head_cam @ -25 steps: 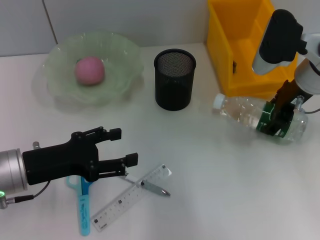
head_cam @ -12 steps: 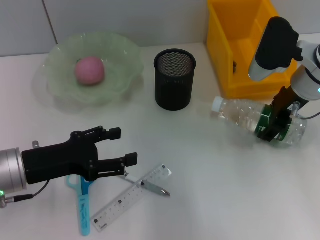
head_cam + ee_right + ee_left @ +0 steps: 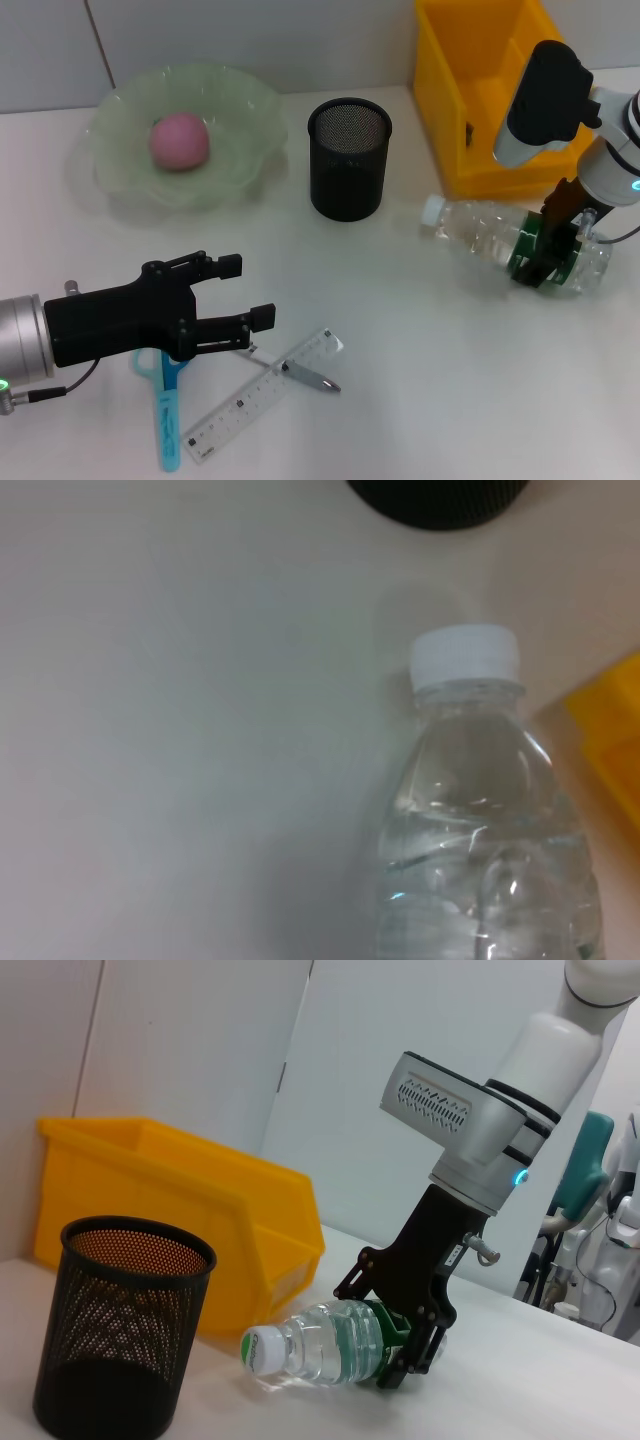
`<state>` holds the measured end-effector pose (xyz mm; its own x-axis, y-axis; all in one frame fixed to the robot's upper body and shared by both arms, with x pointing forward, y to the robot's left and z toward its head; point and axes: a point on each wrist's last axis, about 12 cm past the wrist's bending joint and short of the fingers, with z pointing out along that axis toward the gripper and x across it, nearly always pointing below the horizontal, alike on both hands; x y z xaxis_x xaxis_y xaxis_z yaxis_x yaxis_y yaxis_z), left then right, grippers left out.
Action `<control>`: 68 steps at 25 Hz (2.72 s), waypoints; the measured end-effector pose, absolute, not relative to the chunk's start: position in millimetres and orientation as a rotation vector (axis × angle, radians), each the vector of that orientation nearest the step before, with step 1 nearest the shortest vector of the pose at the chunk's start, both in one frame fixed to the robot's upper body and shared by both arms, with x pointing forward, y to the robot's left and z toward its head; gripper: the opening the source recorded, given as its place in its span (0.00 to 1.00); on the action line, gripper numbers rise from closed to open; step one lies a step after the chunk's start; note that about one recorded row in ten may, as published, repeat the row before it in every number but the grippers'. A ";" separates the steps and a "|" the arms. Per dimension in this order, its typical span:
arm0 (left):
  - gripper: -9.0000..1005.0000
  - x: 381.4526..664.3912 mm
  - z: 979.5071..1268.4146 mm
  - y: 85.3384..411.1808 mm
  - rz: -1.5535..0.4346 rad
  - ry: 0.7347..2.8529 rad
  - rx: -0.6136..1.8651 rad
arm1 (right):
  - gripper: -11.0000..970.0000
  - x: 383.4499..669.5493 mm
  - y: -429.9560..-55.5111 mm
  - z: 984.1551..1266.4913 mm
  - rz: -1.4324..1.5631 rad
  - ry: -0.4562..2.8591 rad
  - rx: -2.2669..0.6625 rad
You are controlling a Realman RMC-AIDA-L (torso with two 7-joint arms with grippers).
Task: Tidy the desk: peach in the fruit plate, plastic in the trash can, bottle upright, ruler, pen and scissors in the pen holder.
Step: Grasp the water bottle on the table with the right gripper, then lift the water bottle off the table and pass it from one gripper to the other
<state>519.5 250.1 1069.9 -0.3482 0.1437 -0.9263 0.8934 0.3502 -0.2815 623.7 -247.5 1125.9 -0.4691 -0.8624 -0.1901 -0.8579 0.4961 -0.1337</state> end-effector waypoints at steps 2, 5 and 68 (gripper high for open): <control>0.86 519.5 1069.8 250.1 -1.076 1.739 0.925 | 0.81 623.6 -246.6 1125.4 -0.026 2.509 -1.471; 0.86 519.6 1069.8 250.1 -1.076 1.740 0.925 | 0.81 623.2 -245.3 1124.7 -0.022 2.507 -1.473; 0.86 527.4 1098.5 234.2 -1.364 1.354 0.509 | 0.81 538.3 -261.2 1135.0 1.019 1.501 -1.002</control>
